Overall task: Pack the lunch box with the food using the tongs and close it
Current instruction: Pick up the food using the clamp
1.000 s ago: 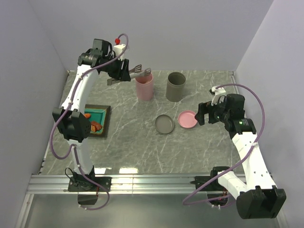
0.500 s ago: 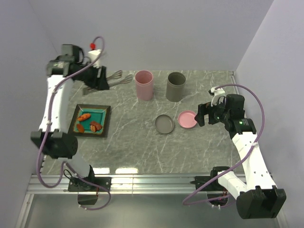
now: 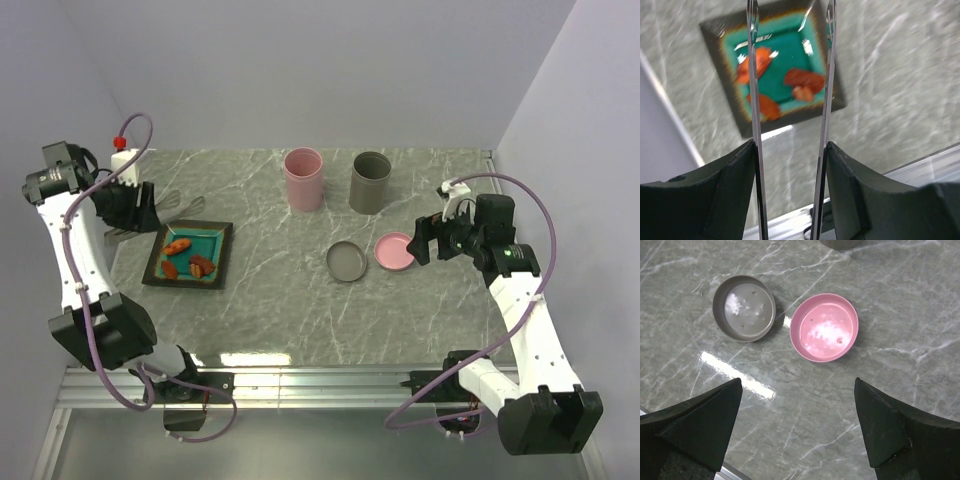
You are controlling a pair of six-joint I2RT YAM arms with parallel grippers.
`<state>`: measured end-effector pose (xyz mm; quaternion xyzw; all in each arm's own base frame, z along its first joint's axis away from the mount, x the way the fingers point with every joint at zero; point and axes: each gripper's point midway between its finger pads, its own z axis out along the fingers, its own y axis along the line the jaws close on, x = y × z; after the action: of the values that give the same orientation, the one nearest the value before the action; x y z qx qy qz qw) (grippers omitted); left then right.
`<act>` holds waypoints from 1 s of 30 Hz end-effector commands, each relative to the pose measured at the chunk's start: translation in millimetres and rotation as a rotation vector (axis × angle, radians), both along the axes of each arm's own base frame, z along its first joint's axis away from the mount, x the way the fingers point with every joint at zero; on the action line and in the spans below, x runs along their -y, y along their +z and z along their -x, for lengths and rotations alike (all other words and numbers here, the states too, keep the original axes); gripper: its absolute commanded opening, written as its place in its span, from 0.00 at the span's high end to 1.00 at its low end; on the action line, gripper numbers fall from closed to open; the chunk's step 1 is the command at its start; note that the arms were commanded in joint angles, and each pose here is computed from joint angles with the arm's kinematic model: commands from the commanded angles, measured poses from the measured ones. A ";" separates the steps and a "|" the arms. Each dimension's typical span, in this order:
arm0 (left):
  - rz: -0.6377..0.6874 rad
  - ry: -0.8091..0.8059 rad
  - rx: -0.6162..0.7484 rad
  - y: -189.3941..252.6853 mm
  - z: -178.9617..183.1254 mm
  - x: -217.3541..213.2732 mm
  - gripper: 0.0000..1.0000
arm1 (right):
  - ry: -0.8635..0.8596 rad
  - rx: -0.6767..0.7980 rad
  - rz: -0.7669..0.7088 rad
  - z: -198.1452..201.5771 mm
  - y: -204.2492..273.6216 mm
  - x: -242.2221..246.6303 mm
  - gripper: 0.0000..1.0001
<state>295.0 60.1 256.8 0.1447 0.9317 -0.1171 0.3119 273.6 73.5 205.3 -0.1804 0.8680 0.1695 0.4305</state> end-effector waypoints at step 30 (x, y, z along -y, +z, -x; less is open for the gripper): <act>-0.299 -0.288 -0.151 -98.4 -3.6 -88.3 0.44 | 0.032 0.017 0.001 -9.1 14.2 -5.4 0.00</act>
<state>290.4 141.5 162.2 0.2960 0.9352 -0.0397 0.1904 276.6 76.8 200.5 -0.1855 0.8734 0.1781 0.4136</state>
